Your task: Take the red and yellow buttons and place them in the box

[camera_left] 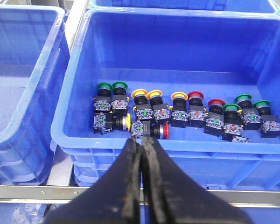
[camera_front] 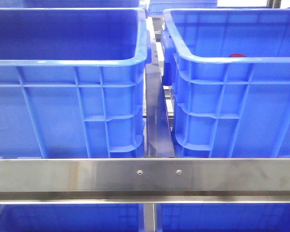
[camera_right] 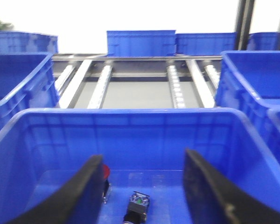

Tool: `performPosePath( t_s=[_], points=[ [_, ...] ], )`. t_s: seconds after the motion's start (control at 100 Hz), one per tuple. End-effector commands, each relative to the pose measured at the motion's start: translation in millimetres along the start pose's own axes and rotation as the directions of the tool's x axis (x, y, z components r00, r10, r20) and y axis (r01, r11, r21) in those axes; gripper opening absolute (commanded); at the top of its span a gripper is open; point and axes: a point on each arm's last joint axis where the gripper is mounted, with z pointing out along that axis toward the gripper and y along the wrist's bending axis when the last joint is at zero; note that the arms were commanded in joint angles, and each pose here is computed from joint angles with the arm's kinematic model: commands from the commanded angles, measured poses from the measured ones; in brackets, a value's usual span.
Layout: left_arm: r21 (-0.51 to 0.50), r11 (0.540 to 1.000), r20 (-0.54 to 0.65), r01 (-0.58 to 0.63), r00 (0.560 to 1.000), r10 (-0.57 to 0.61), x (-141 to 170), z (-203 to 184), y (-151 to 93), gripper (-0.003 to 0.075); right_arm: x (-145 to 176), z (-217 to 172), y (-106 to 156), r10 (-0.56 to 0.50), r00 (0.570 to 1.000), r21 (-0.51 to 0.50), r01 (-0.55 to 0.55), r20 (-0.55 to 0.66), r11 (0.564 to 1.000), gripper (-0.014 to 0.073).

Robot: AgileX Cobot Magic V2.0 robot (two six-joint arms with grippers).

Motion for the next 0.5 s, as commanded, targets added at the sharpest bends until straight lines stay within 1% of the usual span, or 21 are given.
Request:
performPosePath(
  t_s=[0.0, 0.13, 0.2, 0.25, 0.3, 0.35, 0.49],
  points=[
    [0.015, 1.0, 0.083, -0.004, 0.997, 0.002, -12, -2, -2, -0.0019, -9, -3, 2, 0.031, 0.999, -0.003, -0.031, 0.036, 1.0, 0.0296],
    [0.015, 1.0, 0.083, -0.004, 0.997, 0.002, -12, -2, -2, -0.0019, -8, -3, 10, 0.033, 0.999, -0.055, -0.031, 0.032, 0.998, 0.0191],
    [0.015, 1.0, 0.083, -0.004, 0.997, 0.002, -12, -2, -2, -0.0019, -7, -3, 12, 0.034, 0.999, -0.067, -0.032, 0.026, 0.997, 0.0095],
    [0.015, 1.0, 0.083, -0.004, 0.997, 0.002, -12, -2, -2, -0.0019, -6, -3, 13, 0.035, 0.999, -0.076, -0.033, 0.024, 0.997, -0.0001],
    [0.015, 1.0, 0.083, -0.004, 0.997, 0.002, -12, -2, -2, -0.0019, -6, -3, 14, 0.036, 0.999, -0.081, -0.034, 0.022, 0.996, -0.0073],
    [0.015, 1.0, 0.083, -0.004, 0.997, 0.002, -12, -2, -2, -0.0019, -6, -3, 14, 0.037, 0.999, -0.081, -0.035, 0.022, 0.996, -0.0057],
    [0.015, 1.0, 0.083, -0.004, 0.997, 0.002, -12, -2, -2, -0.0019, -6, -3, 15, 0.037, 0.999, -0.09, -0.035, 0.023, 0.995, -0.0057]
  ],
)
